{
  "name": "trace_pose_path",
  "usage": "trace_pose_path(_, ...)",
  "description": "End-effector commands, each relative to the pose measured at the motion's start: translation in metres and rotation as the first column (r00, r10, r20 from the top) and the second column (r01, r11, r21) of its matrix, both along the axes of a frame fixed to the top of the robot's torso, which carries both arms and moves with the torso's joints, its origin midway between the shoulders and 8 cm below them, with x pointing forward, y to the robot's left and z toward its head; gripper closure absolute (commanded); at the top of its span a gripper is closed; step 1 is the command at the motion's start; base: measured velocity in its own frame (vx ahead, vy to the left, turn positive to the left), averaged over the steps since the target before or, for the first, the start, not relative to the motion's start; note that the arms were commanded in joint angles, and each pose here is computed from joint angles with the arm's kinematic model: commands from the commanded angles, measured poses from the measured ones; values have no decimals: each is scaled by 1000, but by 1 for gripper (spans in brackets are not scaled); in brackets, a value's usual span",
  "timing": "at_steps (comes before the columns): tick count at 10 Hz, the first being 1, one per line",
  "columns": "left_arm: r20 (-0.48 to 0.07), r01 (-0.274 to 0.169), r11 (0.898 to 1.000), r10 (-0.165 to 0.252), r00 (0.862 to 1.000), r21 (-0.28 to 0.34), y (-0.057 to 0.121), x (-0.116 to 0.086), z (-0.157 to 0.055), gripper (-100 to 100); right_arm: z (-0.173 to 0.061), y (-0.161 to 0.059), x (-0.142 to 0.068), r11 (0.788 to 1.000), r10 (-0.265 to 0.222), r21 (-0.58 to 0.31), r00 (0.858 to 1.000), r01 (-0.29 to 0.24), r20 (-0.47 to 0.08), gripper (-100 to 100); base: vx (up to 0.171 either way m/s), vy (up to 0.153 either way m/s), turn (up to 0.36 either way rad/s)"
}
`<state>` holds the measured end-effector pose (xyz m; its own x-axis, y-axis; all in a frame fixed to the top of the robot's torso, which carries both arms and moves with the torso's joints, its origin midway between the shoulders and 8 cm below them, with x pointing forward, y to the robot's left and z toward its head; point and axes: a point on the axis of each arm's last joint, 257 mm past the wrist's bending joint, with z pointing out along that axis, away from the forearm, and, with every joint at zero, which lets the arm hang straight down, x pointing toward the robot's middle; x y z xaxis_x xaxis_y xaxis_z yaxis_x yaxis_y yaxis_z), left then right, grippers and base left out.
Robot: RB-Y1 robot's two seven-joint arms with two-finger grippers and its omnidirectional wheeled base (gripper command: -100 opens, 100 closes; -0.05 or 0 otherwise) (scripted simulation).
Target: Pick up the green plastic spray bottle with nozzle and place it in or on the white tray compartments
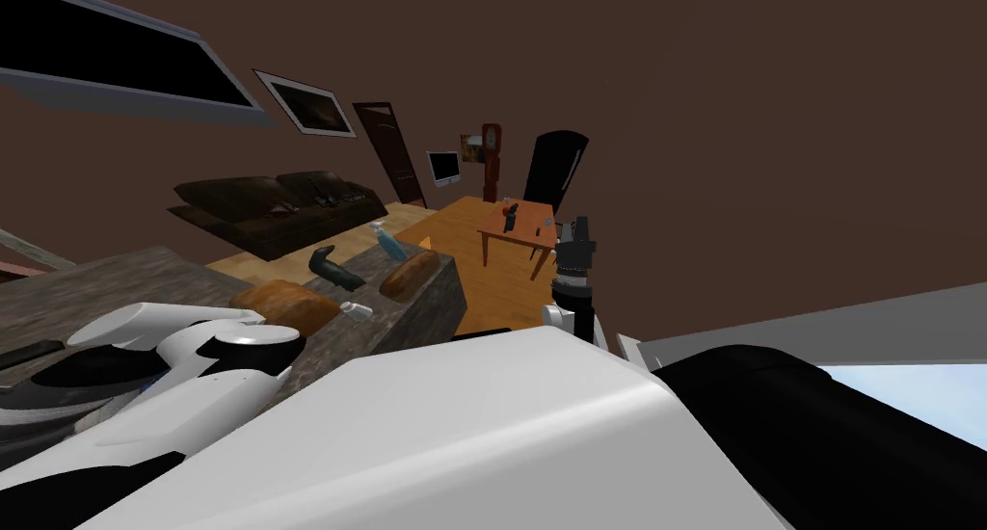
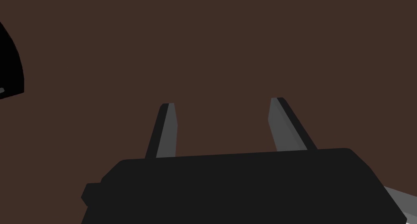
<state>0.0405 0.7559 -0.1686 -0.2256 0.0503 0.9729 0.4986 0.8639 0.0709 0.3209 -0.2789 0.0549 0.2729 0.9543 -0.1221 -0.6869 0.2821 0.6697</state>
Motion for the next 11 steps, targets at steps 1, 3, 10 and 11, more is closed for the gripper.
trace_pose_path(1,2,-13,1000,13,1000,6,6,-6,6,100,0,0,0,1000,0,0,1000,0,0,0,10,-20,-108)
trace_pose_path(3,6,-35,999,35,999,12,13,-17,17,100,0,0,0,1000,0,0,1000,0,0,0,11,-17,-176)
trace_pose_path(10,32,-170,985,170,985,-2,22,-75,39,100,0,0,0,1000,0,0,1000,0,0,0,15,30,-222)
trace_pose_path(11,36,-201,980,201,979,-11,20,-87,38,100,0,0,0,1000,0,0,1000,0,0,0,12,79,-280)
